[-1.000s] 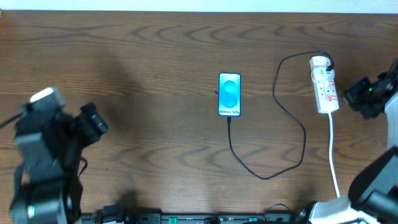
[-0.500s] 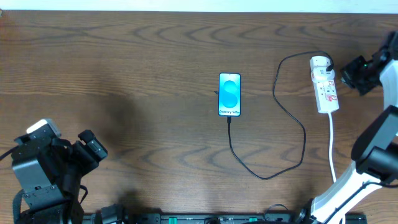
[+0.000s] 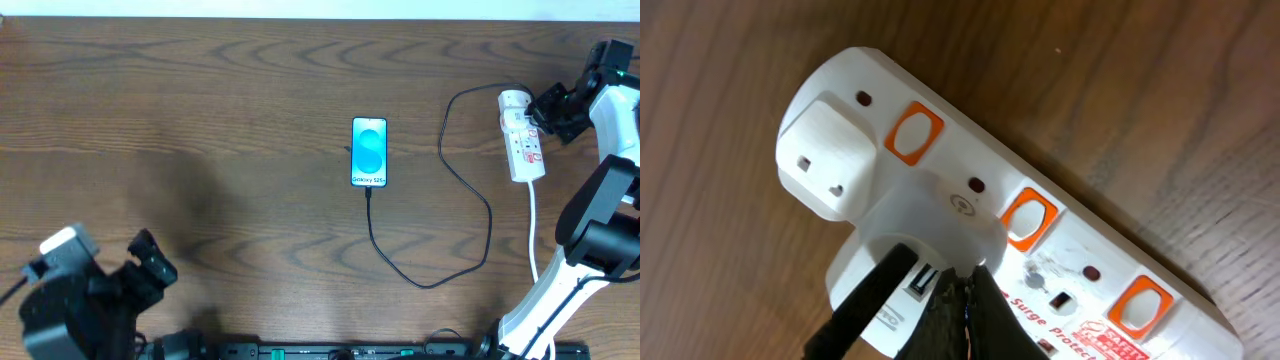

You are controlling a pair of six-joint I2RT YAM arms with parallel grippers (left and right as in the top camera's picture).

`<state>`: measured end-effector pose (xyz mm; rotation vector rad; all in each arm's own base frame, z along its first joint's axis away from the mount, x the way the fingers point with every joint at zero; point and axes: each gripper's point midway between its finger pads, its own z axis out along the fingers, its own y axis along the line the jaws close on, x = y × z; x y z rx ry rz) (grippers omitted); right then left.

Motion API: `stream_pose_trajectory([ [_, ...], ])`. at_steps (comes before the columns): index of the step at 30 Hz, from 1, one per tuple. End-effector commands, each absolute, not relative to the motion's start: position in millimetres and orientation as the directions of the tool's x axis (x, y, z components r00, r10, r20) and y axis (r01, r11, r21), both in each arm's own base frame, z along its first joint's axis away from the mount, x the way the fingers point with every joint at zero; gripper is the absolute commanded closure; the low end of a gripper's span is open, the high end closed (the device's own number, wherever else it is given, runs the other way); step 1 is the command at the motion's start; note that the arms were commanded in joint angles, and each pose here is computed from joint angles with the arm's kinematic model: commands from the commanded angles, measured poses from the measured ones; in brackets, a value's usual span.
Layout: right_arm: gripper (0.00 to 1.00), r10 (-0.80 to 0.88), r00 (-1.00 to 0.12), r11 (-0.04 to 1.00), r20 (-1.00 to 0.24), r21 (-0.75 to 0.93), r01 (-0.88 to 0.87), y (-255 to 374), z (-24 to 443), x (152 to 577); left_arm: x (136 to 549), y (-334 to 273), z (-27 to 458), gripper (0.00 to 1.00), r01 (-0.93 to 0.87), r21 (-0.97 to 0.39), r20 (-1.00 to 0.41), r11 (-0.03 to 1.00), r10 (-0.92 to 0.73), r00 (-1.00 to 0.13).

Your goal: Plug charger to phone and switch on socket

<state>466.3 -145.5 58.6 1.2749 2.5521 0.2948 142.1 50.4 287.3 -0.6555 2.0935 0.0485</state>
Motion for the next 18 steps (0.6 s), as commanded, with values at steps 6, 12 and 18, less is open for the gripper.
stream_pose_trajectory([
  [6,0.99,0.812,-0.558,0.583,-0.174,0.182,0.792,-161.5,44.3,454.2,104.4,42.3,308.3,0.02,-0.434,-0.242,-0.88,0.868,-0.385,-0.28],
  [12,0.99,0.812,-0.558,0.583,-0.171,0.19,0.79,-160.7,42.7,456.0,89.5,32.9,314.0,0.02,-0.366,-0.256,-0.906,0.894,-0.354,-0.231],
  [18,0.99,0.813,-0.565,0.582,-0.138,0.183,0.793,-157.5,28.7,453.9,82.7,27.6,305.7,0.02,-0.332,-0.253,-0.9,0.909,-0.347,-0.263],
])
